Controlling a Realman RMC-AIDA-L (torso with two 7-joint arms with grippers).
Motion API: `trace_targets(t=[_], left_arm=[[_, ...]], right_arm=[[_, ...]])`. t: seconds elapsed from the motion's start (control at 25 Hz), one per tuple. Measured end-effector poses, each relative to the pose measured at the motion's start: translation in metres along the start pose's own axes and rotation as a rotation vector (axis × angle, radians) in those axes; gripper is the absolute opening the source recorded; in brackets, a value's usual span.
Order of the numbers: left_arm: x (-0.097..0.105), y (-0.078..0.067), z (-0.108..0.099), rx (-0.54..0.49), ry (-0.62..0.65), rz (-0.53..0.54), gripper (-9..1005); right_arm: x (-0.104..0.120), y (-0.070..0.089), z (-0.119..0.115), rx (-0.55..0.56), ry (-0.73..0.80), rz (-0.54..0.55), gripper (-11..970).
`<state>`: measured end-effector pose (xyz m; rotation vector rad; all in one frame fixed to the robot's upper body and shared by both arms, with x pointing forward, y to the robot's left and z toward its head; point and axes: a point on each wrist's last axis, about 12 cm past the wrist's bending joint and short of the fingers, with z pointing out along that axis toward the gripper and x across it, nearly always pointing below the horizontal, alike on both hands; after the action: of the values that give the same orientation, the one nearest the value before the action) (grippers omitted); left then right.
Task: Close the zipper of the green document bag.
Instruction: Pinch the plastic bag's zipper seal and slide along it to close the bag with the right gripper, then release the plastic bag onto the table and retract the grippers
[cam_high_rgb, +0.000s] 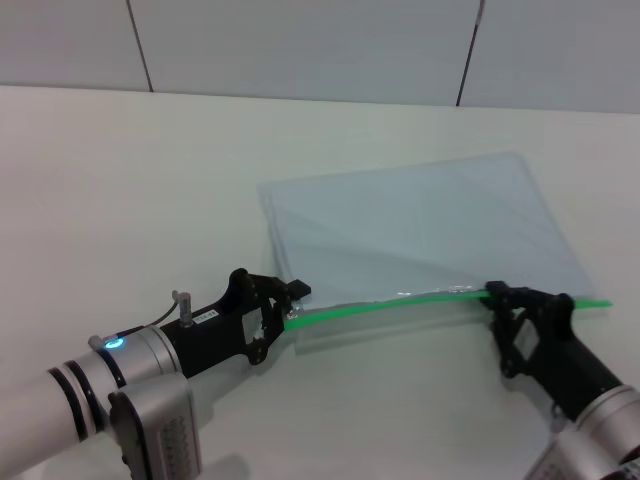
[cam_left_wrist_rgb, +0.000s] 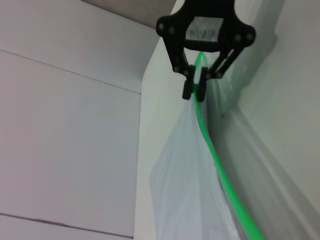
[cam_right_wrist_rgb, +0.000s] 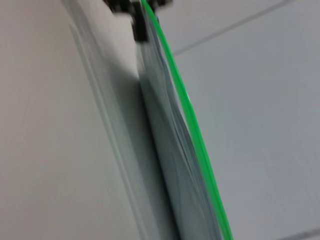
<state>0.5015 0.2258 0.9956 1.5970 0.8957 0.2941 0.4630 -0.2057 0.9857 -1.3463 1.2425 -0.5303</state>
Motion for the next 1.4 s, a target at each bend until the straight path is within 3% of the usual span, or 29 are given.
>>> trace_targets(t=[0.52,1.0,1.2,1.4], left_arm=[[0.000,0.000,0.000,0.001,-0.002,0.000,49],[-0.003,0.001,-0.003,-0.040,-0.012,-0.016,48],[-0.006,0.001,-0.009,-0.091,-0.009,-0.052,129],[-0.002,0.009,-0.015,-0.202,0.033,-0.145,212]], right_arm=[[0.047,-0.008,-0.021,0.093,0.197,0.013,175],[0.055,-0.012,-0.030,0.163,0.221,0.019,192],[0.056,-0.020,-0.036,0.253,0.195,0.101,199],[0.055,-0.032,-0.046,0.391,0.106,0.275,207]])
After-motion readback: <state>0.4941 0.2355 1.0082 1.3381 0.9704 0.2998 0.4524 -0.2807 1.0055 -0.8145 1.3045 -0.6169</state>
